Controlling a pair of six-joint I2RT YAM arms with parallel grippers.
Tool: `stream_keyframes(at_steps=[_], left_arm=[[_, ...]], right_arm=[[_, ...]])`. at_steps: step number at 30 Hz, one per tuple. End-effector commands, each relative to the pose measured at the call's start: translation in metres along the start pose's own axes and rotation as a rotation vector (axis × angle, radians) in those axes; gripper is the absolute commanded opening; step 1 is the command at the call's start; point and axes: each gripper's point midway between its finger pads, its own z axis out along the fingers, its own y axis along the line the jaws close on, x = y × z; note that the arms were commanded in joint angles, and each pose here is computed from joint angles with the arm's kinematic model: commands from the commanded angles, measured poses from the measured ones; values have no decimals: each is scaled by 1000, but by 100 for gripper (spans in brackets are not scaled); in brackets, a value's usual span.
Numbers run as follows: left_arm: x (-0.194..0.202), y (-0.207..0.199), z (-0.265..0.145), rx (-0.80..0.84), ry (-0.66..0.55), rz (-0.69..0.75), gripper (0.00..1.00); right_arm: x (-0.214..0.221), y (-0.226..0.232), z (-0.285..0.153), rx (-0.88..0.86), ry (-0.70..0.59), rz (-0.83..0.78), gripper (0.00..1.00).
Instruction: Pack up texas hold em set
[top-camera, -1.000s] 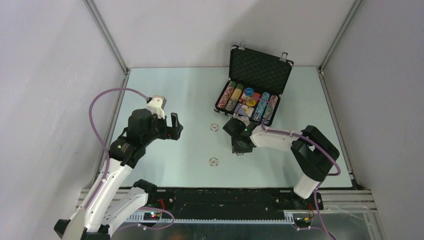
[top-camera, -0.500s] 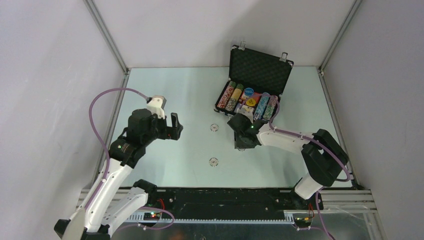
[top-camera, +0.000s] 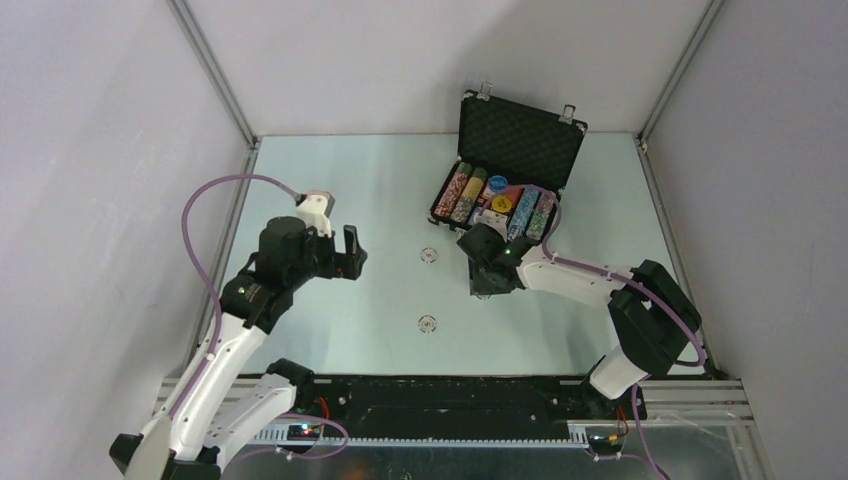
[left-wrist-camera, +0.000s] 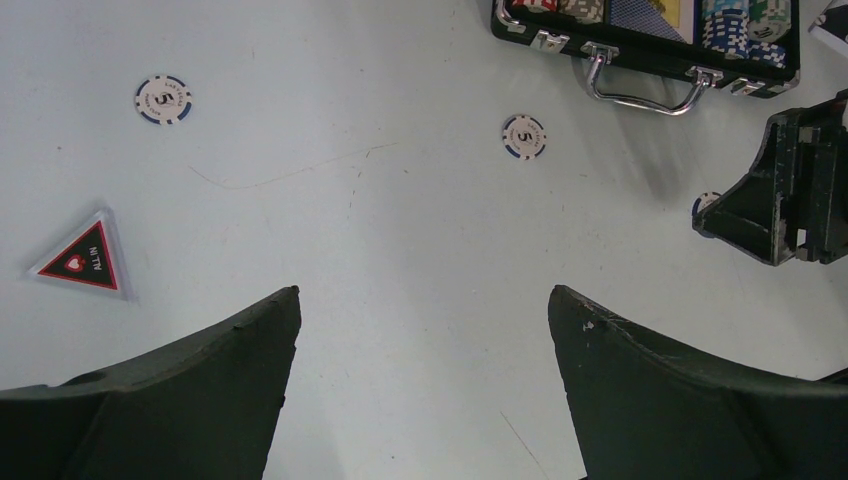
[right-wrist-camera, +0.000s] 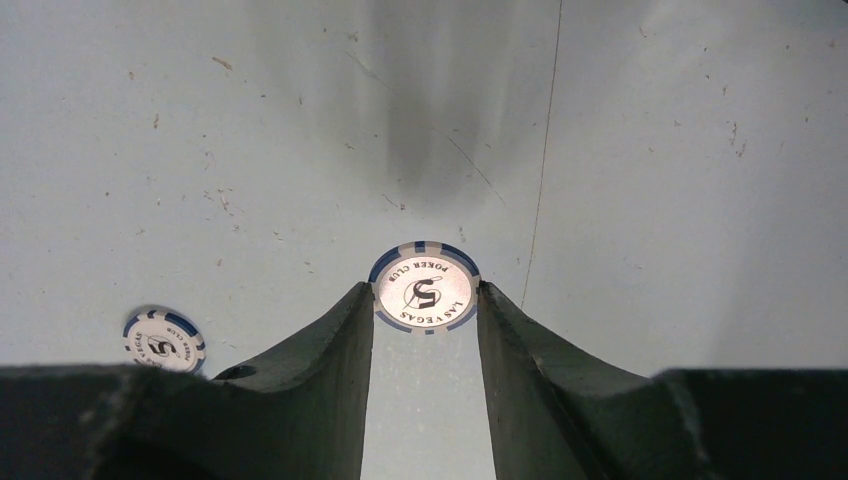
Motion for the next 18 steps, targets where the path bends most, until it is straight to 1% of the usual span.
stream_keyframes(at_steps=[1, 7, 12, 15, 18], left_arm=[[-11, -4, 1, 19, -31, -16, 98], [-12, 0, 0, 0, -40, -13, 98], [-13, 1, -2, -8, -50, -12, 98], [-14, 8, -3, -48, -59, -11, 98], [-15, 9, -3, -53, -63, -10, 98]], right_arm=[[-20, 14, -14, -69, -51, -3, 44], [-12, 33, -12, -97, -13, -42, 44], [-4, 67, -12, -149, 11, -85, 45], [3, 89, -13, -181, 29, -113, 45], [10, 107, -7, -182, 57, -141, 45]])
